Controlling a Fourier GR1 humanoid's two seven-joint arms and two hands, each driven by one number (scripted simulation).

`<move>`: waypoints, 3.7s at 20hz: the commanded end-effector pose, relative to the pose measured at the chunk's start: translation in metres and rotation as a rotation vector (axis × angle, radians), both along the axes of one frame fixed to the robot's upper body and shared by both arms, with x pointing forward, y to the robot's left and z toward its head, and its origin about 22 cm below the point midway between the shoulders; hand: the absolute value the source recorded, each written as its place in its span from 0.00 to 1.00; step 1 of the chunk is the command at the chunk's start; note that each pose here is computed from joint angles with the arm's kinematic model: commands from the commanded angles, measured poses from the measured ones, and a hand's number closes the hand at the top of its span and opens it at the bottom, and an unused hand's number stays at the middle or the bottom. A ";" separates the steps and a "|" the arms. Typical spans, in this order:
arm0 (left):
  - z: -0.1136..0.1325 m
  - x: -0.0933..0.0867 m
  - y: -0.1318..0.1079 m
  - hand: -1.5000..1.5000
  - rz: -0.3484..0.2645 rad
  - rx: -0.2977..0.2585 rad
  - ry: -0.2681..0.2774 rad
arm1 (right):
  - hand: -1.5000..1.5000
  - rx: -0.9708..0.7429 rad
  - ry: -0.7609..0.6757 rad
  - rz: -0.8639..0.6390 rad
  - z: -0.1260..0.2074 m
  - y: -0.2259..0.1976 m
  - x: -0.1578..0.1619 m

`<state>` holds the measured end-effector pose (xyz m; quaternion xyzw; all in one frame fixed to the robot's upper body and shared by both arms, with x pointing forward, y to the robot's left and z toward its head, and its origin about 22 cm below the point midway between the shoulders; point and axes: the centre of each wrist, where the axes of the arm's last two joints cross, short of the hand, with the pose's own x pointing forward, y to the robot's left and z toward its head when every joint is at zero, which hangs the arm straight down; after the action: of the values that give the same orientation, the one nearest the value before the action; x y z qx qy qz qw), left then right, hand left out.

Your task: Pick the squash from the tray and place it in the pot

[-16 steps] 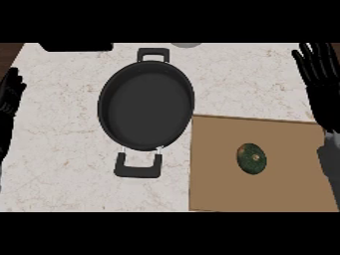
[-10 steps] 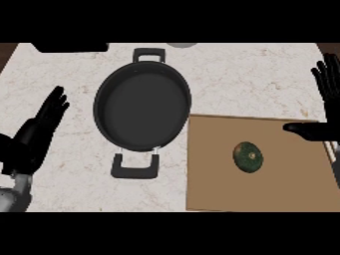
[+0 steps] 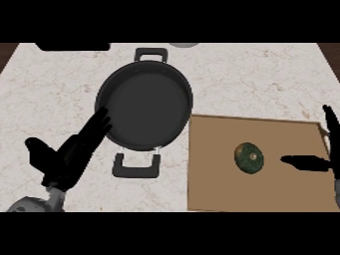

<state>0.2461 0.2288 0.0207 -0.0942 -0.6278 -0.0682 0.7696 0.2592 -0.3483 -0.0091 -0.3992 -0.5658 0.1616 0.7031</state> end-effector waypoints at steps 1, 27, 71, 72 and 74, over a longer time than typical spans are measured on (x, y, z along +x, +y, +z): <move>0.002 -0.005 -0.005 0.50 -0.023 -0.031 0.057 | 0.00 -0.170 0.112 0.002 0.015 0.024 -0.006; 0.000 0.006 -0.002 0.50 -0.045 -0.031 0.038 | 0.00 0.043 0.432 -0.058 0.143 0.161 -0.006; -0.005 0.003 -0.002 0.50 -0.037 -0.038 0.045 | 0.00 -0.126 0.637 -0.151 0.007 0.154 0.006; -0.009 -0.006 0.007 0.50 -0.050 -0.042 0.036 | 0.00 -0.136 0.641 -0.156 0.041 0.154 0.004; 0.007 -0.003 -0.012 0.50 -0.043 -0.042 0.029 | 1.00 -0.087 0.625 -0.148 0.039 0.168 0.017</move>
<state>0.2423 0.2241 0.0224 -0.1254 -0.6139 -0.0691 0.7763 0.2683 -0.1937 0.0259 -0.4070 -0.2998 0.2631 0.8217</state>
